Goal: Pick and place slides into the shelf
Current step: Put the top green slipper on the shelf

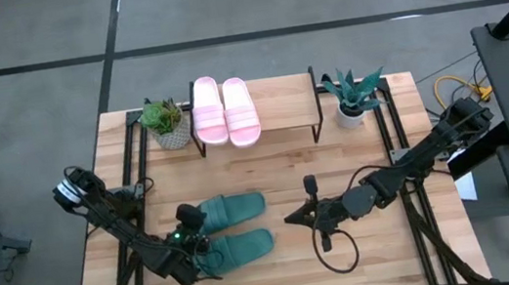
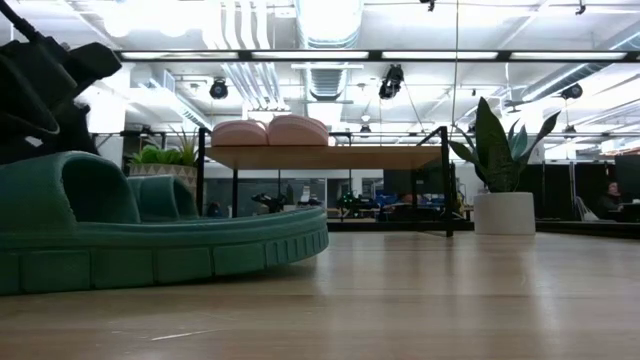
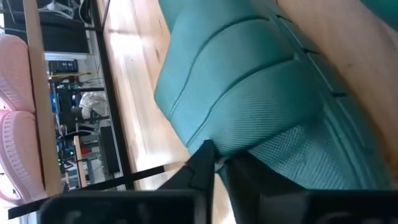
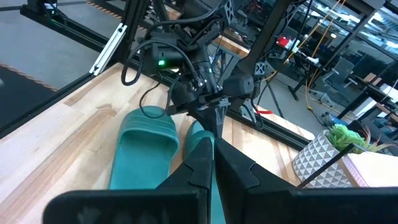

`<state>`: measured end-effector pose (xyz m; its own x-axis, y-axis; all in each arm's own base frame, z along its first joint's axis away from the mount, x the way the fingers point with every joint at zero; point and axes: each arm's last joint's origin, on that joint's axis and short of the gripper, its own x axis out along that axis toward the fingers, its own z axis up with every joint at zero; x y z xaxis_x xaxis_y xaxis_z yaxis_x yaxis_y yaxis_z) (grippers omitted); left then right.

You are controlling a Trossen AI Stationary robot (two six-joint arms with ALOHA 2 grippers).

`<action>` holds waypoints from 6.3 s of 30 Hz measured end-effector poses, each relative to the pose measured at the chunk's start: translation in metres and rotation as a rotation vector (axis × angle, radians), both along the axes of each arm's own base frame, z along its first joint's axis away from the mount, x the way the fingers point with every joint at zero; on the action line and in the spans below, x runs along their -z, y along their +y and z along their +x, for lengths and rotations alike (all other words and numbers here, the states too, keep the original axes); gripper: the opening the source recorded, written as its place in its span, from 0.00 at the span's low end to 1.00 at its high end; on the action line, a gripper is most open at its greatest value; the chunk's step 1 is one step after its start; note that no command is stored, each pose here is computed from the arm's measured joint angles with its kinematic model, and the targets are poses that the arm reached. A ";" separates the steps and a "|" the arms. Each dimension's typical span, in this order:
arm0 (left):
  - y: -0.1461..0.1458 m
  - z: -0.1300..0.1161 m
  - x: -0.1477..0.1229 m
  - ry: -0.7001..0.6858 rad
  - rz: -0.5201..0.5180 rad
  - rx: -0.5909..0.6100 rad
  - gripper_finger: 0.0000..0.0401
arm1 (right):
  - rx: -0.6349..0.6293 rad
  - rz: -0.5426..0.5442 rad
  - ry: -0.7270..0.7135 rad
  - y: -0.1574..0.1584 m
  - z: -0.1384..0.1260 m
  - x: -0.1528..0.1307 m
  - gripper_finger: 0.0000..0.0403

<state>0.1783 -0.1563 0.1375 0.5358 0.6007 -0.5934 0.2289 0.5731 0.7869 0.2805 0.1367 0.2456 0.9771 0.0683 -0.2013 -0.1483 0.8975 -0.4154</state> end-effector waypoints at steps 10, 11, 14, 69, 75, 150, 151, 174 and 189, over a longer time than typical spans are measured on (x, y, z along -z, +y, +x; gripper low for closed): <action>0.002 0.000 -0.005 -0.042 0.024 0.026 0.00 | 0.000 0.000 -0.001 0.000 0.000 0.000 0.02; 0.002 0.000 -0.009 -0.059 0.035 0.035 0.00 | 0.000 0.002 -0.004 0.000 0.000 0.000 0.02; 0.005 -0.001 -0.024 -0.114 0.044 0.058 0.00 | 0.000 0.004 -0.010 0.000 0.000 -0.001 0.02; 0.002 0.001 -0.165 -0.618 0.010 0.525 0.00 | -0.105 -0.603 0.176 0.098 -0.027 -0.091 0.68; -0.001 0.003 -0.171 -0.645 0.022 0.613 0.00 | -0.027 -0.678 0.174 0.097 -0.027 -0.089 0.65; 0.026 0.009 -0.184 -0.807 0.045 0.054 0.56 | 0.833 -0.683 0.207 0.003 0.039 -0.080 0.12; 0.026 0.009 -0.181 -0.807 0.040 0.053 0.56 | 0.866 -0.685 0.223 -0.009 0.044 -0.080 0.12; 0.024 -0.004 -0.145 -0.748 0.130 -0.039 0.56 | 1.182 -0.502 0.573 -0.152 0.034 -0.038 0.12; 0.025 -0.005 -0.145 -0.748 0.129 -0.039 0.56 | 1.156 -0.535 0.548 -0.171 0.048 -0.037 0.12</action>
<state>0.1735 -0.1313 0.2824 0.7442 0.6679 -0.0035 -0.4111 0.4623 0.7856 0.3280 -0.0348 0.2828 0.2144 -0.9235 -0.3182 0.3081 0.3731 -0.8752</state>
